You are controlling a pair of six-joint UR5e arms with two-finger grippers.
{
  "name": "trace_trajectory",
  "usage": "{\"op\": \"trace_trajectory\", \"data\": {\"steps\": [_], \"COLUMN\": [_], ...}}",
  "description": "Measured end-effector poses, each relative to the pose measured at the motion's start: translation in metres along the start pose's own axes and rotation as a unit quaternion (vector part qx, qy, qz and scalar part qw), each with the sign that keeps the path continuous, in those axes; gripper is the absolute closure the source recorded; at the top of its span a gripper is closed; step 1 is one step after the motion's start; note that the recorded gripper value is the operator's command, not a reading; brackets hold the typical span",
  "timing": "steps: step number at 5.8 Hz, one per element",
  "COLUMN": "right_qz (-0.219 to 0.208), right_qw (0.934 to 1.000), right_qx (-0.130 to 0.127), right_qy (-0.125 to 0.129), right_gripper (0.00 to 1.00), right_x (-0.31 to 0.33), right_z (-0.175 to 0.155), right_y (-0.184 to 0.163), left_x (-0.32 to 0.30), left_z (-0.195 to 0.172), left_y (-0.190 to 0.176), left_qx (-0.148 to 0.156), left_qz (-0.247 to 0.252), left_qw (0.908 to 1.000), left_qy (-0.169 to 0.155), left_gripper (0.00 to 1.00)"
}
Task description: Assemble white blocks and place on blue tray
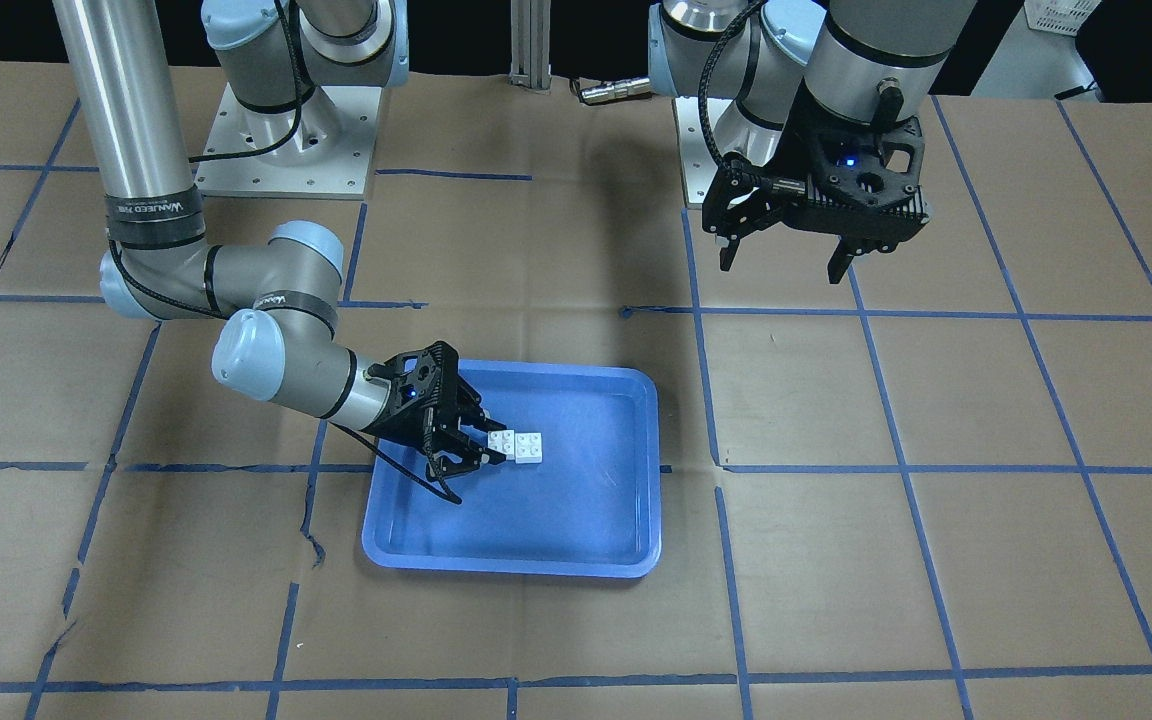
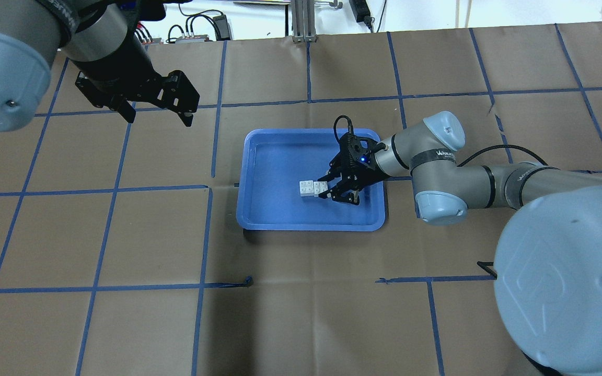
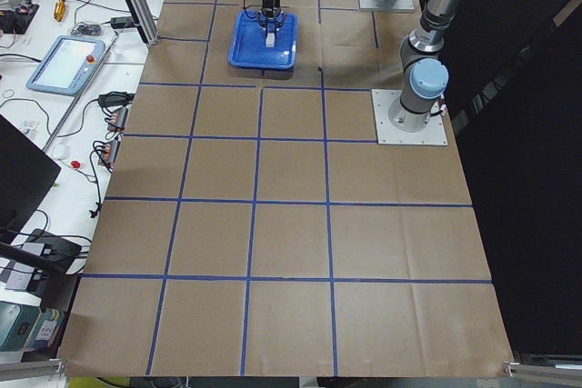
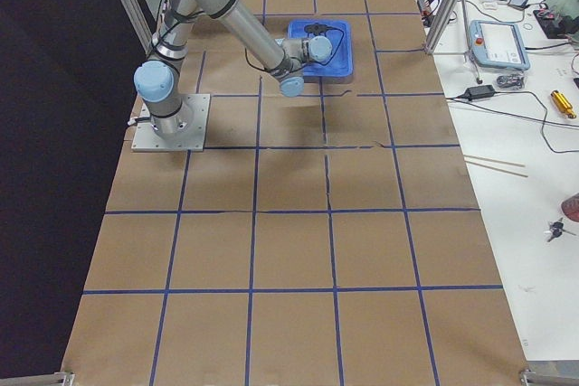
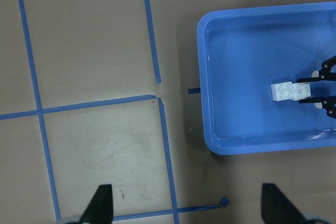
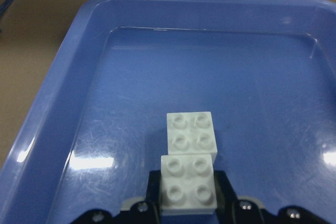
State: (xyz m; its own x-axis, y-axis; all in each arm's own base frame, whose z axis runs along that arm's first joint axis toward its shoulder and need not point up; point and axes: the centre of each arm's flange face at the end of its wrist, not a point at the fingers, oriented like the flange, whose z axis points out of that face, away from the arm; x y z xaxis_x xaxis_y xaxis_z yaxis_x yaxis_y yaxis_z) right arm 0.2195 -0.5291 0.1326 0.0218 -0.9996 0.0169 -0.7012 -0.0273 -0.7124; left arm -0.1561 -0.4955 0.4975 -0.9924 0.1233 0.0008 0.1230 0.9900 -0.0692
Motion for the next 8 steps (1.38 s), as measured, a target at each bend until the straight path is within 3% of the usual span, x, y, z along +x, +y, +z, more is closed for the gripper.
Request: {"op": "trace_trajectory", "data": {"steps": [3, 4, 6, 8], "right_qz": [0.0, 0.0, 0.015, 0.056], "right_qw": [0.9999, 0.9999, 0.9998, 0.998], "right_qx": [0.015, 0.016, 0.012, -0.004], "right_qy": [0.0, 0.0, 0.006, 0.029], "right_gripper": [0.17, 0.0, 0.0, 0.0], "right_x": [0.001, 0.001, 0.006, 0.024], "right_z": [0.0, 0.0, -0.005, -0.024], "right_y": [-0.003, -0.003, -0.007, -0.022], "left_x": [0.0, 0.0, 0.0, -0.002], "left_z": [0.0, 0.0, 0.0, -0.002], "left_y": [0.0, 0.0, 0.0, 0.0], "left_qx": [0.0, 0.0, 0.0, 0.003], "left_qz": [0.0, 0.0, 0.0, 0.001], "left_qw": [1.0, 1.0, 1.0, 1.0], "left_qy": [0.0, 0.0, 0.0, 0.0], "left_gripper": [0.01, 0.01, 0.01, 0.01]}}
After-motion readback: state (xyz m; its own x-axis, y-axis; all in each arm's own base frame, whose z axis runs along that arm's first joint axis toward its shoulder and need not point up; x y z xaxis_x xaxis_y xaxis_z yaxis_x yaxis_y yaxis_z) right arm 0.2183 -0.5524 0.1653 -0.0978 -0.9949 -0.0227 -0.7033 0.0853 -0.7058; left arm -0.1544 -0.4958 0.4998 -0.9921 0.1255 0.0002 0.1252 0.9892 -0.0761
